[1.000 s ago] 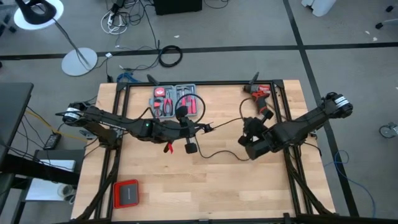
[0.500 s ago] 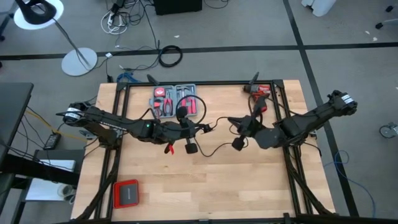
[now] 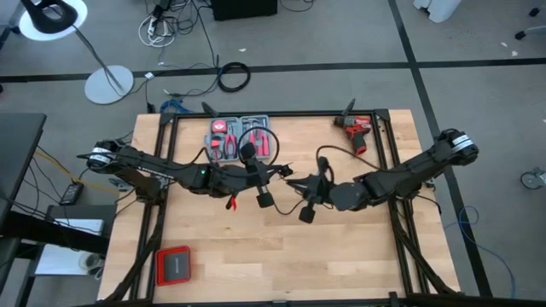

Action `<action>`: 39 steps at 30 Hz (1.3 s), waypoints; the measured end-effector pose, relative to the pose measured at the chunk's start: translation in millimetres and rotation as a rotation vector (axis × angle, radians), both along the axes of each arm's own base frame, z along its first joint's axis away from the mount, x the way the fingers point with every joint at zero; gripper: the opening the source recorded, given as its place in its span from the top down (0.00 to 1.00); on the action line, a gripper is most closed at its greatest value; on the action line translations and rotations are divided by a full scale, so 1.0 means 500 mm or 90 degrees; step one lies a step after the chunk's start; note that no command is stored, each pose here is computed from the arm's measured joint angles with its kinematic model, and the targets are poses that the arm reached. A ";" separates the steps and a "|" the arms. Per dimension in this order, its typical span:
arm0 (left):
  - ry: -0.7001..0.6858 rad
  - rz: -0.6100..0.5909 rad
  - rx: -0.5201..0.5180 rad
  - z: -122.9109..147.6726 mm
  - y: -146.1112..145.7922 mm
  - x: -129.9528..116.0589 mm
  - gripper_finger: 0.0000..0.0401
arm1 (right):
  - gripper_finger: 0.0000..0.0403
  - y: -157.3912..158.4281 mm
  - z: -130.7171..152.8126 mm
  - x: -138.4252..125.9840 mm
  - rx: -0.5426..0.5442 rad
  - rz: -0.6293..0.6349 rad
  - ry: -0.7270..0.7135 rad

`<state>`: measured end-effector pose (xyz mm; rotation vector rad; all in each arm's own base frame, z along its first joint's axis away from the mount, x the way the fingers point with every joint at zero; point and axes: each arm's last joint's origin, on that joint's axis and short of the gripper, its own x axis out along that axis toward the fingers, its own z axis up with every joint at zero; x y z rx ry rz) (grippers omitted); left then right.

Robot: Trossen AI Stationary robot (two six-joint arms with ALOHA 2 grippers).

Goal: Coil cords

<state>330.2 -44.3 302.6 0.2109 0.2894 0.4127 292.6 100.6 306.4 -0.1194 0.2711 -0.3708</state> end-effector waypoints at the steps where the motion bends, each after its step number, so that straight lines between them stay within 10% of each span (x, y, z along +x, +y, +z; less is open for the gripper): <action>1: -0.005 0.000 -0.001 0.001 0.000 0.000 1.00 | 0.99 0.000 -0.004 0.006 0.001 0.004 0.000; 25: -0.164 -0.091 -0.063 0.045 -0.011 0.010 1.00 | 0.98 0.005 -0.050 -0.009 -0.042 -0.066 0.105; 39: -0.102 -0.129 -0.076 0.027 -0.014 0.010 1.00 | 0.97 -0.001 -0.024 -0.080 -0.071 -0.109 0.142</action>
